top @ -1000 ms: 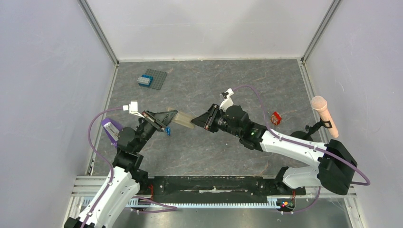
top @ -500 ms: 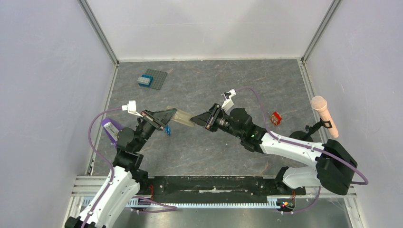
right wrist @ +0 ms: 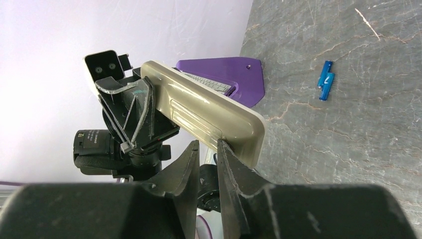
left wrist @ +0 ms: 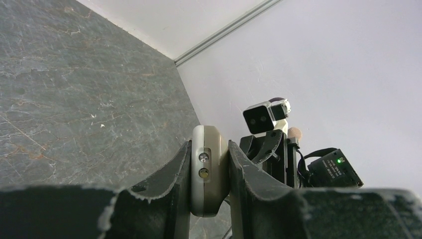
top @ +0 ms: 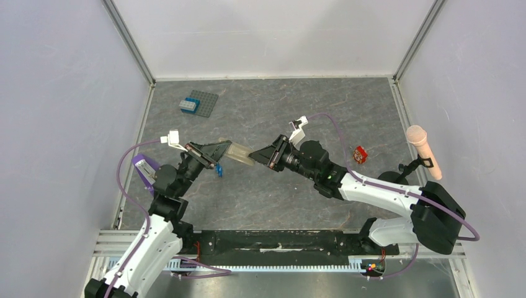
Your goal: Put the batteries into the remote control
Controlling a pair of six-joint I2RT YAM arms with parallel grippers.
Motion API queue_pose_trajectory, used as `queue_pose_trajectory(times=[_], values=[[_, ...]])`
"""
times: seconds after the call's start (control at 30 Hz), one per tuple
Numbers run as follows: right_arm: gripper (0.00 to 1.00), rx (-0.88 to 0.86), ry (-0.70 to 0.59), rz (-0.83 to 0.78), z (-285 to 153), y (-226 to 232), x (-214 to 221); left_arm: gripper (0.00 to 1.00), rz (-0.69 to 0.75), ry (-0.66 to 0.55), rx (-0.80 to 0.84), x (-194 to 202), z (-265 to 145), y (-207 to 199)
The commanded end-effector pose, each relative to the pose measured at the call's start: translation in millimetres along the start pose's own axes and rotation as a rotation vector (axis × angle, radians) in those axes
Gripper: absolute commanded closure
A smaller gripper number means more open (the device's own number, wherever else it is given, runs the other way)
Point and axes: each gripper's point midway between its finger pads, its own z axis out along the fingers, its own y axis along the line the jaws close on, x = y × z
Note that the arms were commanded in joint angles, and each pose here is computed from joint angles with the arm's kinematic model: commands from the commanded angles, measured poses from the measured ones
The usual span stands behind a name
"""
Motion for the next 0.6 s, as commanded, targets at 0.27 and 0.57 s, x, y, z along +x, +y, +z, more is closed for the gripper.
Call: queue_pose_trajectory(times=[0.27,0.57], values=[[0.76,-0.094,-0.054,-0.070,-14,30,-11,0.98,0.016,0.032,0.015,9,-1,0],[0.41,0.118,-0.106,-0.118,-27,-9,-21,0.98,-0.002,0.027,0.013,5,2,-5]])
